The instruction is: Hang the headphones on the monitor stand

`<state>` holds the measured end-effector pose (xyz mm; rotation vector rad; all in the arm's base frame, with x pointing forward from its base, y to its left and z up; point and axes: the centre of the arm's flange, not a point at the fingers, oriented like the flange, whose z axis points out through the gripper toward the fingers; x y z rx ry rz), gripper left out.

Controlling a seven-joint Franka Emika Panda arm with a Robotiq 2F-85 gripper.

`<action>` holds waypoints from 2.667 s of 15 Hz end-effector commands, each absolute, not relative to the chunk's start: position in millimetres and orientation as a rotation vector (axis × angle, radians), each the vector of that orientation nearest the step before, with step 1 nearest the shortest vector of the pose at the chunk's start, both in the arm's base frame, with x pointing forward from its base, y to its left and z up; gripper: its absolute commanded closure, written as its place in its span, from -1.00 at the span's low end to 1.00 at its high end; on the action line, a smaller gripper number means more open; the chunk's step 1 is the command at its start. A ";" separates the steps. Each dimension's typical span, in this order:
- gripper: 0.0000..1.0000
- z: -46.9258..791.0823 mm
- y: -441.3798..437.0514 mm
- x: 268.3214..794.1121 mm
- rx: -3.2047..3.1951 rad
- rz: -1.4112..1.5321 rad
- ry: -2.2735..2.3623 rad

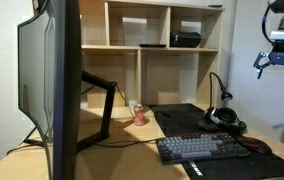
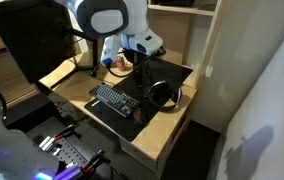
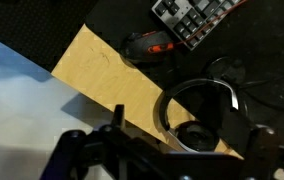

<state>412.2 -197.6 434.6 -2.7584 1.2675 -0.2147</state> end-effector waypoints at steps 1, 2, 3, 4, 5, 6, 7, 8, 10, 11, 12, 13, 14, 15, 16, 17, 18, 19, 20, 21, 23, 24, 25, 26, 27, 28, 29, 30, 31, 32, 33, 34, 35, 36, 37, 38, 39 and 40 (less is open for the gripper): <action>-1.00 429.5 -199.2 415.9 -2.757 -0.204 1.280; -1.00 421.4 -197.1 422.2 -2.798 -0.180 1.293; -1.00 405.6 -199.5 436.2 -2.783 -0.134 1.390; -1.00 387.3 -204.9 450.0 -2.707 -0.112 1.515; -1.00 374.7 -209.2 461.0 -2.640 -0.113 1.587; -1.00 363.5 -210.6 470.2 -2.591 -0.115 1.667; -1.00 353.1 -212.8 482.1 -2.552 -0.119 1.750; -1.00 343.2 -215.3 491.8 -2.501 -0.118 1.827; -1.00 328.6 -219.4 516.0 -2.413 -0.099 1.951; -1.00 333.2 -220.1 522.7 -2.370 -0.084 1.978; -1.00 339.4 -220.1 525.4 -2.334 -0.063 1.982; -1.00 329.2 -213.6 503.4 -2.403 -0.090 1.944; -1.00 329.1 -213.8 510.6 -2.398 -0.094 1.945; -1.00 327.8 -213.3 511.4 -2.401 -0.092 1.944; -1.00 327.4 -213.5 510.5 -2.401 -0.090 1.945; -1.00 316.7 -210.6 513.6 -2.476 -0.071 1.948; -1.00 293.9 -207.9 524.7 -2.471 -0.077 1.994; -1.00 282.5 -205.9 529.4 -2.461 -0.077 2.017; -1.00 271.8 -202.7 533.5 -2.441 -0.094 2.043; -1.00 260.9 -199.6 538.6 -2.420 -0.070 2.048; -1.00 238.3 -195.6 546.3 -2.387 -0.090 2.077; -1.00 228.4 -195.6 549.4 -2.378 -0.112 2.090; -1.00 217.9 -196.3 552.7 -2.372 -0.134 2.109; -1.00 209.9 -197.2 555.3 -2.364 -0.151 2.122; -1.00 200.6 -198.5 557.9 -2.361 -0.172 2.133; -1.00 192.2 -199.8 560.2 -2.358 -0.201 2.142; -1.00 184.4 -201.2 562.8 -2.345 -0.217 2.152; -1.00 178.5 -202.5 565.1 -2.338 -0.232 2.159; -1.00 172.7 -203.9 568.1 -2.325 -0.235 2.164; -1.00 168.0 -205.1 570.2 -2.315 -0.234 2.178; -1.00 163.4 -206.4 571.8 -2.306 -0.222 2.181; -0.98 159.6 -207.7 572.7 -2.302 -0.213 2.182; -0.48 155.8 -209.3 573.4 -2.292 -0.210 2.191; -0.48 153.8 -210.6 574.9 -2.280 -0.209 2.201; -0.44 152.3 -211.6 575.6 -2.273 -0.207 2.206; -0.28 151.7 -212.8 576.9 -2.263 -0.210 2.211; -0.15 150.9 -214.0 577.4 -2.256 -0.213 2.217; -0.03 150.9 -215.3 578.2 -2.249 -0.217 2.222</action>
